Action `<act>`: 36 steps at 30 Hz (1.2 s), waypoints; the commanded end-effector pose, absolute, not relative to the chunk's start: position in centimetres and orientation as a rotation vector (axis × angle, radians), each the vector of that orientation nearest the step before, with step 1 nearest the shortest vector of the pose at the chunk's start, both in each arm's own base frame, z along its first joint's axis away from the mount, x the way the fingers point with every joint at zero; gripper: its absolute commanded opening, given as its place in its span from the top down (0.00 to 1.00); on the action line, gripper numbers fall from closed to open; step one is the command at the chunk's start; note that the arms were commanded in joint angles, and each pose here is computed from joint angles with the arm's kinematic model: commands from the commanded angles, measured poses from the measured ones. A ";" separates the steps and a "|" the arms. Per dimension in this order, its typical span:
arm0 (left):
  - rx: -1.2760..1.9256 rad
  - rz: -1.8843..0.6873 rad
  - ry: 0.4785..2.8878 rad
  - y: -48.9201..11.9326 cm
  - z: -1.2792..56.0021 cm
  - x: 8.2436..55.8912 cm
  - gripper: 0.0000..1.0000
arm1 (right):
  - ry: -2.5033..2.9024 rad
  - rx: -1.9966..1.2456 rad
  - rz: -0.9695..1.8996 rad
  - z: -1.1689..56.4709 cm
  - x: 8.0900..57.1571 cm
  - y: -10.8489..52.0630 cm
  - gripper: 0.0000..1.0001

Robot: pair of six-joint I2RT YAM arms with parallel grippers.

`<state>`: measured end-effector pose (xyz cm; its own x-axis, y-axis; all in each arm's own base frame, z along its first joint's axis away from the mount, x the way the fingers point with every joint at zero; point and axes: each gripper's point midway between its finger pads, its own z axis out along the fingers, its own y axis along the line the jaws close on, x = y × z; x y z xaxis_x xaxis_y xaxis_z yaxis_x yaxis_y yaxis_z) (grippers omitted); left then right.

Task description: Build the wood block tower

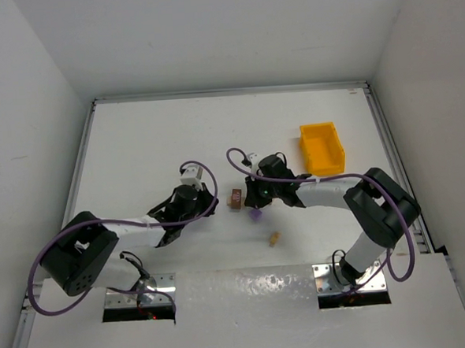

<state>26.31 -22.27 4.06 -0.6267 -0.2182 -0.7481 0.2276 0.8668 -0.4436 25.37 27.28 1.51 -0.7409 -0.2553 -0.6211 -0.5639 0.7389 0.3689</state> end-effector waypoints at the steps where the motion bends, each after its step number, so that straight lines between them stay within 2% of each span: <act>1: 0.031 -0.682 2.080 -24.0 6.0 27.4 1.00 | 2.370 -0.631 0.784 1.4 25.4 27.7 1.00; 14: 0.058 -0.640 2.130 -24.9 3.9 27.8 1.00 | 2.380 -0.620 0.841 0.6 25.3 28.6 1.00; 36: 0.084 -0.679 2.156 -26.2 2.8 27.7 1.00 | 2.408 -0.555 0.766 -0.6 26.3 27.8 1.00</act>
<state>26.83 -24.43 0.90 -0.6727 -0.1424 -0.7261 0.2488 0.8807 -0.4032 25.21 27.47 -0.93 -0.7808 -0.2388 -0.5773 -0.5268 0.7483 0.4031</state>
